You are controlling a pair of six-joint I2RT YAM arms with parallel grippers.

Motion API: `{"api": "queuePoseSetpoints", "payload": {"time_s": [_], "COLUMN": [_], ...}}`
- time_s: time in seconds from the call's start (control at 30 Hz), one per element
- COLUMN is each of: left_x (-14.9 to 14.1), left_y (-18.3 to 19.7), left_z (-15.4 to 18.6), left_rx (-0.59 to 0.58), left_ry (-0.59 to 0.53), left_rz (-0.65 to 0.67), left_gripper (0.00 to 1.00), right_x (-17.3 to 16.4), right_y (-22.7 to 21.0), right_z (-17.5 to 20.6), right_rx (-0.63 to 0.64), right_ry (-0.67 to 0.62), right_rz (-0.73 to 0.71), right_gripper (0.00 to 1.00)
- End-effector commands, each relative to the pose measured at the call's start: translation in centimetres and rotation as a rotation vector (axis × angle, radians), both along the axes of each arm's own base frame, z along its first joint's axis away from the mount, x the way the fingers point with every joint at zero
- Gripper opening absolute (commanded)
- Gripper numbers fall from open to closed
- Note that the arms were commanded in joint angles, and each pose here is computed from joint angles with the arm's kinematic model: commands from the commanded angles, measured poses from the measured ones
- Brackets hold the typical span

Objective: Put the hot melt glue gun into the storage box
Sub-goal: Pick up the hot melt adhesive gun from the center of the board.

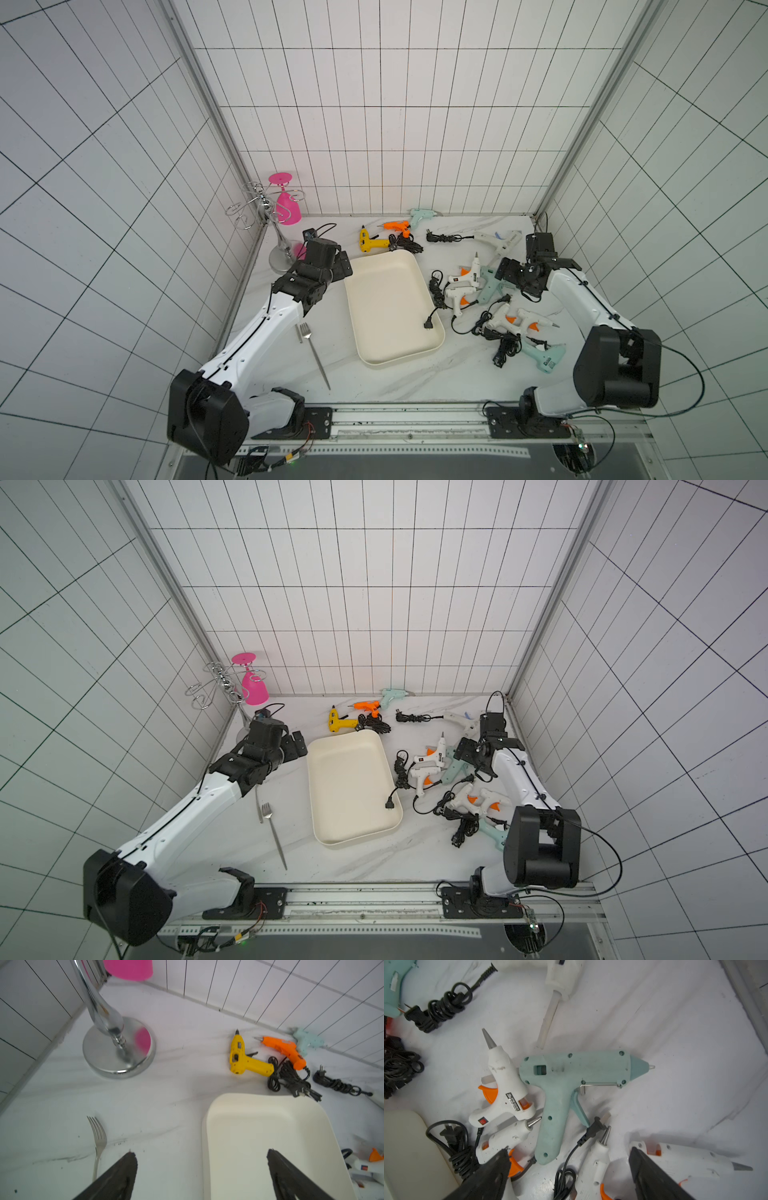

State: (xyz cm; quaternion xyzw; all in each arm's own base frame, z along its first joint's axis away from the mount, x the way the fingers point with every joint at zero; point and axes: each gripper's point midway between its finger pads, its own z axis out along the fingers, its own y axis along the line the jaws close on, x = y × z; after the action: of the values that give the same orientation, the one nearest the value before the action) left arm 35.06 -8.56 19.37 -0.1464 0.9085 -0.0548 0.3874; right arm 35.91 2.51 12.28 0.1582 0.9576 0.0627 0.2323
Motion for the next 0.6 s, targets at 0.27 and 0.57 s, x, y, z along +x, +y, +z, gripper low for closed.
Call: {"api": "queuePoseSetpoints", "payload": {"time_s": [0.27, 0.57], "left_x": [-4.6, -3.4], "left_y": [-2.3, -3.0], "left_z": [-8.8, -10.5], "left_rx": [-0.046, 0.007], "left_ry": [0.337, 0.384], "left_rz": [-0.015, -0.08], "left_gripper": [0.96, 0.8], "right_x": [-0.1, 1.6], "right_y": [4.0, 3.3], "right_z": [-4.0, -7.6], "right_rx": [-0.054, -0.149], "right_ry": [0.169, 0.245], "right_rz": [0.088, 0.075], "right_gripper": [0.84, 0.76]}}
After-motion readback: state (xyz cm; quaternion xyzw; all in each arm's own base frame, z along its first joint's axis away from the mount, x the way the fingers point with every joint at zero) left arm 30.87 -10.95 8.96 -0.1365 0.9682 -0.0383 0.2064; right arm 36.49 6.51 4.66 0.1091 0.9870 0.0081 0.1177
